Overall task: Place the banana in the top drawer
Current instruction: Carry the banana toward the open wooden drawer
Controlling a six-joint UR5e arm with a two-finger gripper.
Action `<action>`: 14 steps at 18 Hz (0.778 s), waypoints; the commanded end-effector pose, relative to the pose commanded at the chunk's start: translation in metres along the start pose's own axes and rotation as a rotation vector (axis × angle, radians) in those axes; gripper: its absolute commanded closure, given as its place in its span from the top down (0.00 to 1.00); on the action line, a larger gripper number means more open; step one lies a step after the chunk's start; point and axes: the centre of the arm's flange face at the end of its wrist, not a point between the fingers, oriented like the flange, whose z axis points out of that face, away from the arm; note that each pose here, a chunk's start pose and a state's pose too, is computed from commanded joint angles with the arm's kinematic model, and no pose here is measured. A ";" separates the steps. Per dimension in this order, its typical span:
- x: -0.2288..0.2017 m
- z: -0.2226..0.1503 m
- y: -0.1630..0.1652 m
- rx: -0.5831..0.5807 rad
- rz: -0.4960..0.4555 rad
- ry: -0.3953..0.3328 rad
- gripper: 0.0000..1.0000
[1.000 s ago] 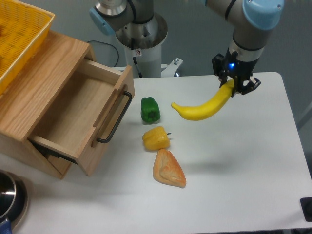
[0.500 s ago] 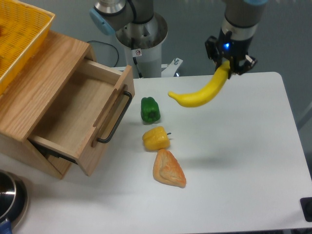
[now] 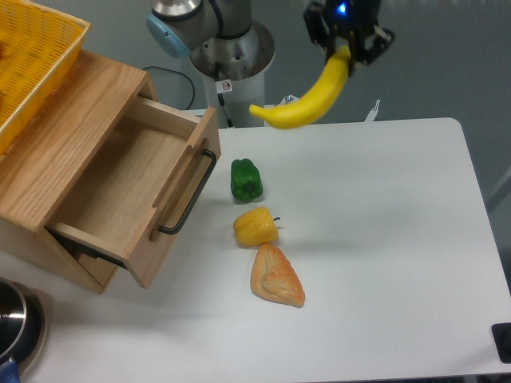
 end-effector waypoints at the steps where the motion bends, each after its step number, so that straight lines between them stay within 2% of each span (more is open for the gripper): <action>1: 0.008 -0.003 -0.007 0.003 -0.010 -0.006 0.19; 7: 0.049 -0.006 -0.049 0.014 -0.029 -0.016 0.19; 11: 0.069 -0.008 -0.065 0.015 -0.030 -0.020 0.20; 14: 0.087 -0.007 -0.076 -0.026 -0.017 -0.049 0.20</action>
